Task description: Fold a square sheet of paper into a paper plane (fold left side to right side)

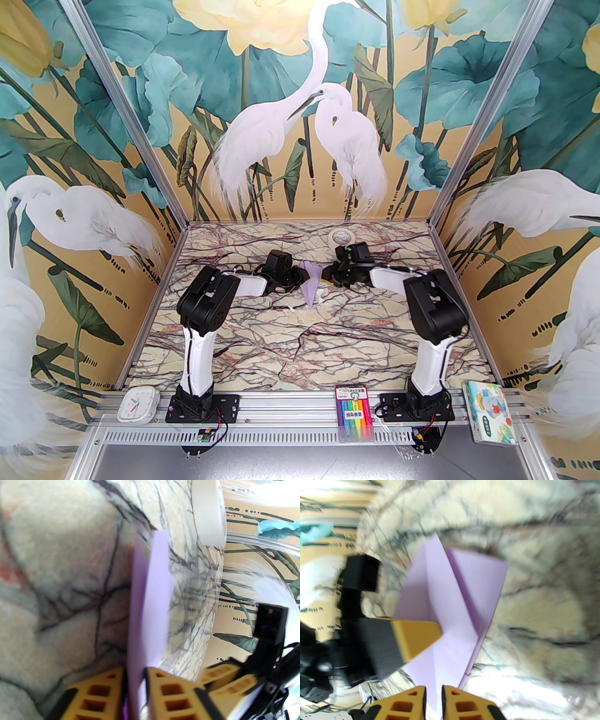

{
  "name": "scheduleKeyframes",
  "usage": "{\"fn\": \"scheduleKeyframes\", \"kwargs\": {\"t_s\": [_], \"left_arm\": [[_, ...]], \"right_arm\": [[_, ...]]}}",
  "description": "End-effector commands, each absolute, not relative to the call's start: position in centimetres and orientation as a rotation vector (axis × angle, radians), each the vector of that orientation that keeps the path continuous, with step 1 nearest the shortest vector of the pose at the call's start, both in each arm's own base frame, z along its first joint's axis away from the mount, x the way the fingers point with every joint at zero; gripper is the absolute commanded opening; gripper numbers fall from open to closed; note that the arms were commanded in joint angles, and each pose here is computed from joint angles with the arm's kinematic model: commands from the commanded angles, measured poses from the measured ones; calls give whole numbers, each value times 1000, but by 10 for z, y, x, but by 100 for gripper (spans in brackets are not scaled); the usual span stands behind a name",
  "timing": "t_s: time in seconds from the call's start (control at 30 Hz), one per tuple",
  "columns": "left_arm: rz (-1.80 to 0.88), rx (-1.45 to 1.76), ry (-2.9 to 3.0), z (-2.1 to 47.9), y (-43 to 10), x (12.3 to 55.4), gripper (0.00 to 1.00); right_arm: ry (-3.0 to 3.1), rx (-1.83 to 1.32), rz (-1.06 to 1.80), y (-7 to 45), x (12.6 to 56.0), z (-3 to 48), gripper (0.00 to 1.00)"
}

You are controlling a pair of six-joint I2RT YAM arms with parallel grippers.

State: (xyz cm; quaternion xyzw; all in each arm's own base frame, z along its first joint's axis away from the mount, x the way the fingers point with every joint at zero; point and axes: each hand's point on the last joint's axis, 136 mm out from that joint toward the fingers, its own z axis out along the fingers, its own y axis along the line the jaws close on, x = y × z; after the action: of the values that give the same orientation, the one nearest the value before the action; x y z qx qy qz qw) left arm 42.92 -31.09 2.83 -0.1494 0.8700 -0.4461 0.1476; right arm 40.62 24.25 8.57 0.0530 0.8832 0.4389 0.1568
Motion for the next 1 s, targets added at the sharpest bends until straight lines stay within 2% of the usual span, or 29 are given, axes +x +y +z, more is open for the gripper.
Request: {"fn": "scheduleKeyframes", "kwargs": {"t_s": [0.0, 0.03, 0.1, 0.2, 0.23, 0.3, 0.33, 0.63, 0.83, 0.97], "left_arm": [[-1335, -385, 2498, 26, -322, 428, 4], [-1339, -382, 2492, 29, -323, 429, 0], [-1340, -379, 2477, 37, -322, 429, 0], [-1294, -372, 2455, 57, -312, 428, 0], [-1266, -377, 2453, 64, -306, 428, 0], [-1167, -381, 2468, 77, -292, 427, 0], [-1090, -378, 2488, 82, -282, 424, 0], [-28, -190, 2643, 108, -183, 398, 0], [599, -46, 2593, 108, -173, 395, 0], [804, 21, 2545, 100, -185, 399, 0]], "right_arm": [[2455, 189, 1226, 230, 411, 103, 25], [2441, 199, 1223, 226, 411, 106, 26], [2422, 226, 1205, 217, 411, 110, 32], [2402, 259, 1151, 204, 411, 113, 49], [2399, 262, 1137, 201, 411, 115, 57], [2398, 269, 1108, 196, 410, 116, 80], [2394, 260, 1091, 194, 410, 118, 98], [2352, 281, 913, 173, 417, 130, 99], [2355, 250, 676, 145, 414, 132, 99], [2393, 381, 452, 108, 408, 122, 99]]}}
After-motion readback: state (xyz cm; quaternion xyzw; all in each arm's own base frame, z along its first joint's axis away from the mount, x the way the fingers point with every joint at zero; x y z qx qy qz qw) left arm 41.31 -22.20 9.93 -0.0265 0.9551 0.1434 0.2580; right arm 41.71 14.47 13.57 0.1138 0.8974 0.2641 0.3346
